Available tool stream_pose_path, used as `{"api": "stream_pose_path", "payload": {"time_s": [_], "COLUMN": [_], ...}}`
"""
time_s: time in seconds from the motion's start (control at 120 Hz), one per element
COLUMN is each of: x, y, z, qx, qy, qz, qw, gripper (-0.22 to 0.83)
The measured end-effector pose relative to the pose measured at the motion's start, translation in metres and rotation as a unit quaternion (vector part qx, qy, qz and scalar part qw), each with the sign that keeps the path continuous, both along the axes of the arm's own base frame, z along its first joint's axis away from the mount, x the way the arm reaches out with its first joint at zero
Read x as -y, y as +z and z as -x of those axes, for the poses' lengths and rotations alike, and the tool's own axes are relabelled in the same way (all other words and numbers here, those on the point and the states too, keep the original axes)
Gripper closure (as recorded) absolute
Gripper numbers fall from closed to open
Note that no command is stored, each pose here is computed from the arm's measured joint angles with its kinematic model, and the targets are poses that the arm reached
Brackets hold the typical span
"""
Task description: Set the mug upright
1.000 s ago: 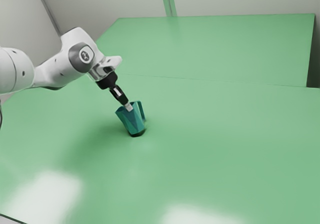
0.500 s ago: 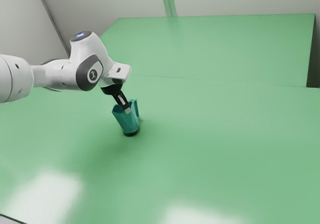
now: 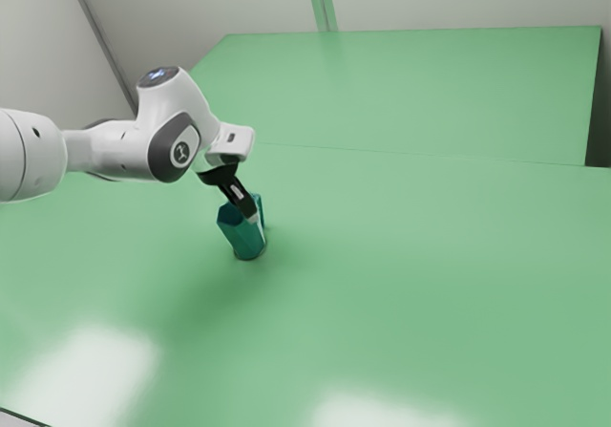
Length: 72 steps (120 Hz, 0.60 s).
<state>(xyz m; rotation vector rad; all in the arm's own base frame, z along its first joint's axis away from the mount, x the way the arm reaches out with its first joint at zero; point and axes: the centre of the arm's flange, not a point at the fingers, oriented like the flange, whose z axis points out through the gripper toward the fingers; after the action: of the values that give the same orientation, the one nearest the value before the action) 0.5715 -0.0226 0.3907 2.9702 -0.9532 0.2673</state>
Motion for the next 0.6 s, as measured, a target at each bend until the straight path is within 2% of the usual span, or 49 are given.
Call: {"api": "stream_pose_path", "payload": {"time_s": [0.108,0.233,0.425,0.6], "x": [0.005,0.010,0.005,0.009], "y": [0.021,0.074,0.142,0.210], "z": [-0.001,-0.012,-0.026,-0.026], "qx": [0.014,0.030,0.012,0.000], "qy": [-0.001,0.014,0.073,0.115], "qz": [-0.004,-0.003,0.009,0.010], "qw": [1.000,0.999,0.997,0.993], "gripper": [0.18,0.10,0.04,0.02]}}
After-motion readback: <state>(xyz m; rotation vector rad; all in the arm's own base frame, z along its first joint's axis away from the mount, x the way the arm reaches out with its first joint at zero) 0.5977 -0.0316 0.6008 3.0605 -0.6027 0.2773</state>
